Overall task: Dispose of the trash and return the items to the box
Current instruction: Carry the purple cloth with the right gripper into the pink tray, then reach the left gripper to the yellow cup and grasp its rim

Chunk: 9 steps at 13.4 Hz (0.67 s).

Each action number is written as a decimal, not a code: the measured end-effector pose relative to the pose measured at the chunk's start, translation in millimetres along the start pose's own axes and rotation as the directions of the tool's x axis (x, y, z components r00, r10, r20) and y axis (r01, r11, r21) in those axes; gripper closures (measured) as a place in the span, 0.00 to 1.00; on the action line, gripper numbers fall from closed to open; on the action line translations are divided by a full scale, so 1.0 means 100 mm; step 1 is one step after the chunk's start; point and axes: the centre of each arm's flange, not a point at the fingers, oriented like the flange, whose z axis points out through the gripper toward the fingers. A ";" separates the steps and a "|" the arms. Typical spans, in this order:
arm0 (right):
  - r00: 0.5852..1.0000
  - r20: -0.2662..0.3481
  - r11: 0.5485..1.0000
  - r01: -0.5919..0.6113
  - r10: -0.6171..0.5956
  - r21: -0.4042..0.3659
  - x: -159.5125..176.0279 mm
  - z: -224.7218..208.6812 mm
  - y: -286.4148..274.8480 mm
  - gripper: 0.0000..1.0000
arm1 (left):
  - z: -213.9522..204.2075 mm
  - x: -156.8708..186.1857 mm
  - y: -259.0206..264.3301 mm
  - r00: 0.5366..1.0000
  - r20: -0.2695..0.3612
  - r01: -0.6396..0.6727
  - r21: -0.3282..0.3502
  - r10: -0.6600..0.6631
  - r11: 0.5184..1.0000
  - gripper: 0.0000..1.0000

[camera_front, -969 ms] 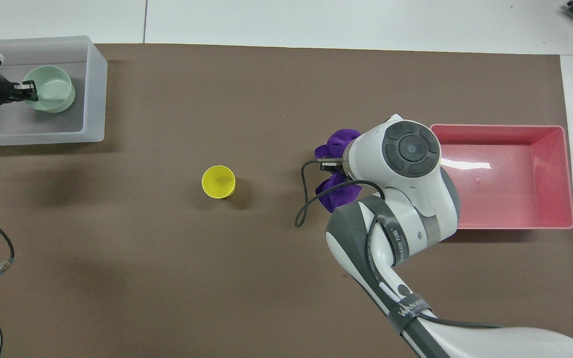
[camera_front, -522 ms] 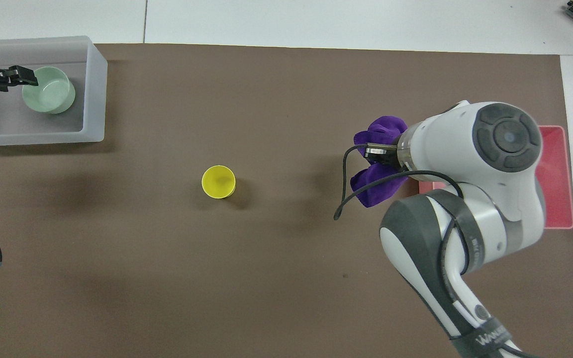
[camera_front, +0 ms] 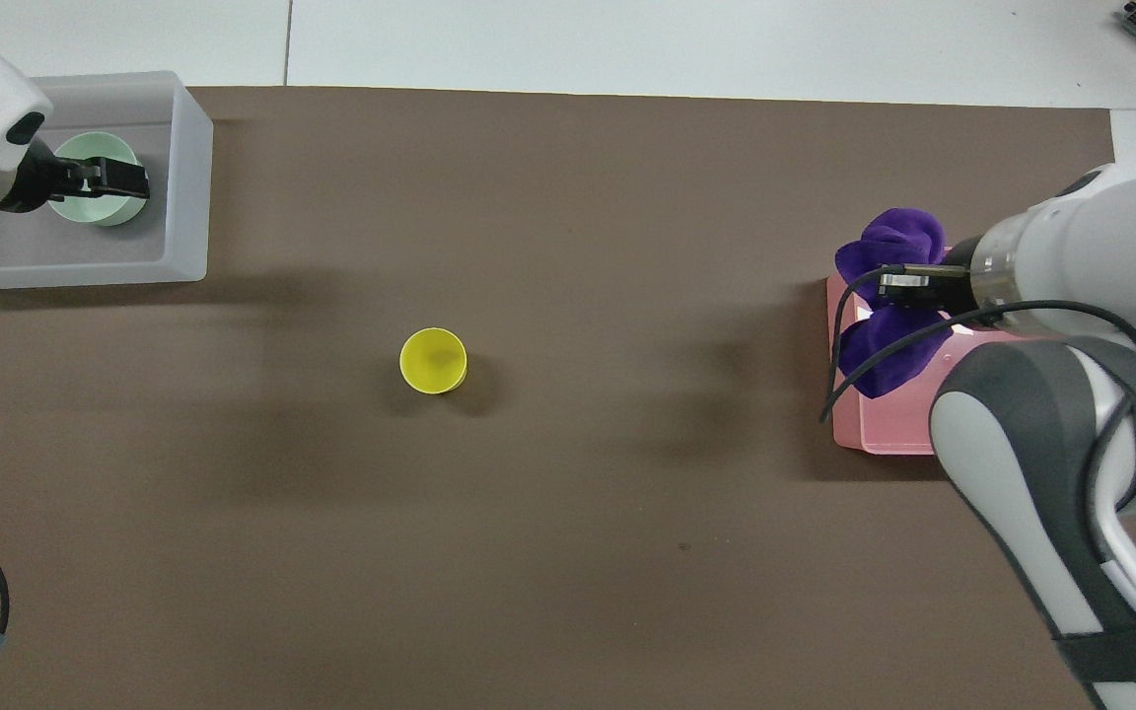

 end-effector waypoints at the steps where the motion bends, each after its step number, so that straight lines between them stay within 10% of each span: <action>1: 1.000 0.001 1.000 0.019 -0.019 -0.006 0.03 0.01 0.20 0.84 | -0.03 -0.13 0.20 0.999 0.017 -0.027 -0.005 0.027 1.000 0.00; 9: 0.994 -0.003 0.994 0.106 -0.106 -0.036 0.12 0.42 1.28 0.84 | 0.10 -0.77 1.71 0.987 0.103 -0.121 -0.045 0.125 0.992 0.00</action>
